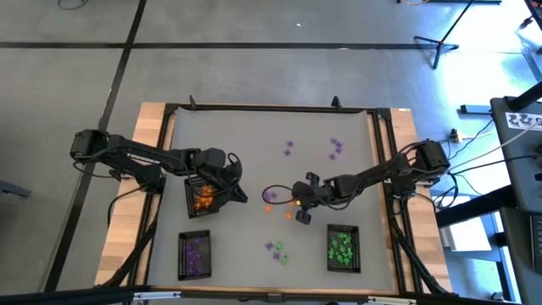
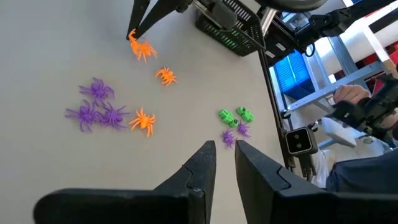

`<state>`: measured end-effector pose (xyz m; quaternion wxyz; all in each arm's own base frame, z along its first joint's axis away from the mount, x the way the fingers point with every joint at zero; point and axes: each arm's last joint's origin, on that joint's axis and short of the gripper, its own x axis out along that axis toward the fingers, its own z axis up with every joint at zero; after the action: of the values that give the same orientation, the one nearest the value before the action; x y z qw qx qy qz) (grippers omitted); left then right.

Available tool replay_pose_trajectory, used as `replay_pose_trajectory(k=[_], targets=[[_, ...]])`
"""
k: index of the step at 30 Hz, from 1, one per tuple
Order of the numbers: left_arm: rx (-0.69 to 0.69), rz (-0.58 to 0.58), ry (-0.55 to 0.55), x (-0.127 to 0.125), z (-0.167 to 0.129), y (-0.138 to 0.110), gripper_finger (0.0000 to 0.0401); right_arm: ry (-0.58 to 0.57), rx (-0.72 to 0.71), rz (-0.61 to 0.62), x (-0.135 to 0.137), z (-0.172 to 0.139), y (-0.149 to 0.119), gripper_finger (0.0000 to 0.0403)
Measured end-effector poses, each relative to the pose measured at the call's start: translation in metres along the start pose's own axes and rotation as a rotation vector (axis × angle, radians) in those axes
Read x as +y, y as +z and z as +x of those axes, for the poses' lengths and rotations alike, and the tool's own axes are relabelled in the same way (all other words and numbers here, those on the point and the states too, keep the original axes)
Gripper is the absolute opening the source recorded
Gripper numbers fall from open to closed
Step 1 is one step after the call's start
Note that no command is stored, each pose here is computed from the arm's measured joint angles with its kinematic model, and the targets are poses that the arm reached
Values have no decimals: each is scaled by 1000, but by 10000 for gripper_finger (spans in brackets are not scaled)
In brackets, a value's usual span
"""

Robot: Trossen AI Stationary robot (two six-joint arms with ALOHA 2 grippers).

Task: Sort Halloween decoration
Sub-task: Put the orange spider toy into the top black basket

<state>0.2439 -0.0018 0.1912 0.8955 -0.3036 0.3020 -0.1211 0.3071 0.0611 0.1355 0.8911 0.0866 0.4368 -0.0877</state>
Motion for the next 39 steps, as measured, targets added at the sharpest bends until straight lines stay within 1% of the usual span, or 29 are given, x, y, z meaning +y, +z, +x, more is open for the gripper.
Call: replay_pose_trajectory(k=[4, 8, 11, 14, 19, 25, 32, 35, 39], targets=[[-21, -2, 37, 0, 1, 0, 54, -21, -57, 10, 0, -6, 6, 2], [-97, -56, 151, -1, 2, 0, 54, -10, -159, 12, 3, -7, 16, 1], [-166, -102, 247, -1, 3, 1, 54, 8, -265, 18, 6, -10, 26, 1], [-233, -120, 279, -2, 3, 3, 54, 10, -347, 22, 8, -12, 33, 1], [-314, -101, 249, -6, 2, 11, 54, 41, -456, 41, 9, -16, 44, 1], [-339, -67, 233, -8, 2, 13, 55, 60, -529, 54, 8, -19, 52, 1], [-340, -49, 150, -6, 14, 16, 55, 52, -537, 68, 2, -19, 57, 1], [-342, -45, 132, -2, 23, 15, 55, 61, -542, 69, 3, -19, 61, 1], [-311, -49, 129, 4, 34, 14, 55, 45, -518, 65, 2, -19, 65, 1]])
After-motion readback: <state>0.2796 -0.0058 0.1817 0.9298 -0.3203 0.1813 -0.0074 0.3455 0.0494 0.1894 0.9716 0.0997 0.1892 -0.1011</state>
